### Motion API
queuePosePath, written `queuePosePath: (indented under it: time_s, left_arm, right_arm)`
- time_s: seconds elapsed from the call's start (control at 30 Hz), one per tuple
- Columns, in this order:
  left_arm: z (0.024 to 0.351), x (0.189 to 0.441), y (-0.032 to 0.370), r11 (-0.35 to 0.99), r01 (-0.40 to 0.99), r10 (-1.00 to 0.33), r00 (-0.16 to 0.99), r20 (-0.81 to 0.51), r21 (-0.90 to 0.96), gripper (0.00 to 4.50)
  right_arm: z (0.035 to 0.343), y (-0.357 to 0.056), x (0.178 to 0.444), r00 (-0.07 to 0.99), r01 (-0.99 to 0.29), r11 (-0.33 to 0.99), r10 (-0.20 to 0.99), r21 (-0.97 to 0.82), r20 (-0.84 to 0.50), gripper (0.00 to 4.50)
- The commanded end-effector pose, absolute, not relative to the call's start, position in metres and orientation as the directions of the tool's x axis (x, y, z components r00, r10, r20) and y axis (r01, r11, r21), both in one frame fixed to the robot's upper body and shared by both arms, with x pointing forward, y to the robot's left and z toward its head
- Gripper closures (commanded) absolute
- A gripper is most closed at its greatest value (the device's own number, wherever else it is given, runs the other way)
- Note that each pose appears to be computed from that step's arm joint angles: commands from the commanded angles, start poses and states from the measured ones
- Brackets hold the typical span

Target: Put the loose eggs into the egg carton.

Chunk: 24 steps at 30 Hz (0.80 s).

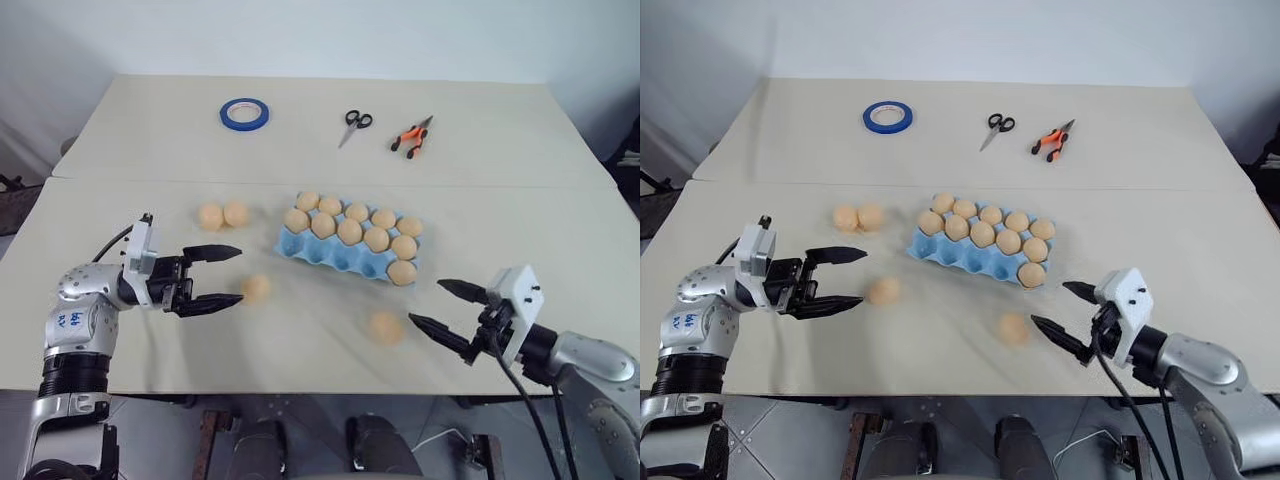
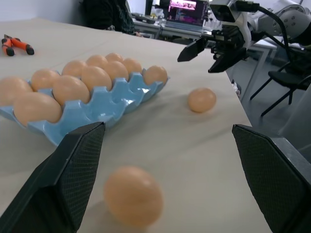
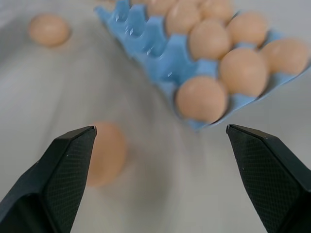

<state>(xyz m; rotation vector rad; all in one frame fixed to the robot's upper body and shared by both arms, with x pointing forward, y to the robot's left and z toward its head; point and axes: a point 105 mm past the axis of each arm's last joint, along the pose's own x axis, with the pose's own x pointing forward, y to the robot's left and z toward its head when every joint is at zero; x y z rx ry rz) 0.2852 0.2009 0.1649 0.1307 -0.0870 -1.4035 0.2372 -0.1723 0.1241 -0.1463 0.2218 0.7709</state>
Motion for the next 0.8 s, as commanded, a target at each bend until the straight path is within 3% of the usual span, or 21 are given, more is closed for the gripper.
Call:
queuePosePath:
  time_s: [0.03, 0.73, 0.8]
  left_arm:
    - [0.168, 0.262, 0.197, -0.010, 0.979, -0.997, 0.006, -0.076, 0.202, 0.06]
    - [0.165, 0.262, 0.193, -0.006, 0.974, -0.997, 0.010, -0.073, 0.228, 0.06]
    - [0.165, 0.262, 0.193, 0.000, 0.973, -0.997, 0.017, -0.070, 0.229, 0.00]
  right_arm:
    - [0.124, -0.165, 0.232, 0.697, -0.708, 0.702, 0.678, -0.073, -0.234, 0.00]
    - [0.089, -0.138, 0.249, 0.621, -0.772, 0.634, 0.740, -0.039, -0.259, 0.00]
    - [0.088, -0.138, 0.249, 0.620, -0.773, 0.633, 0.742, -0.040, -0.255, 0.58]
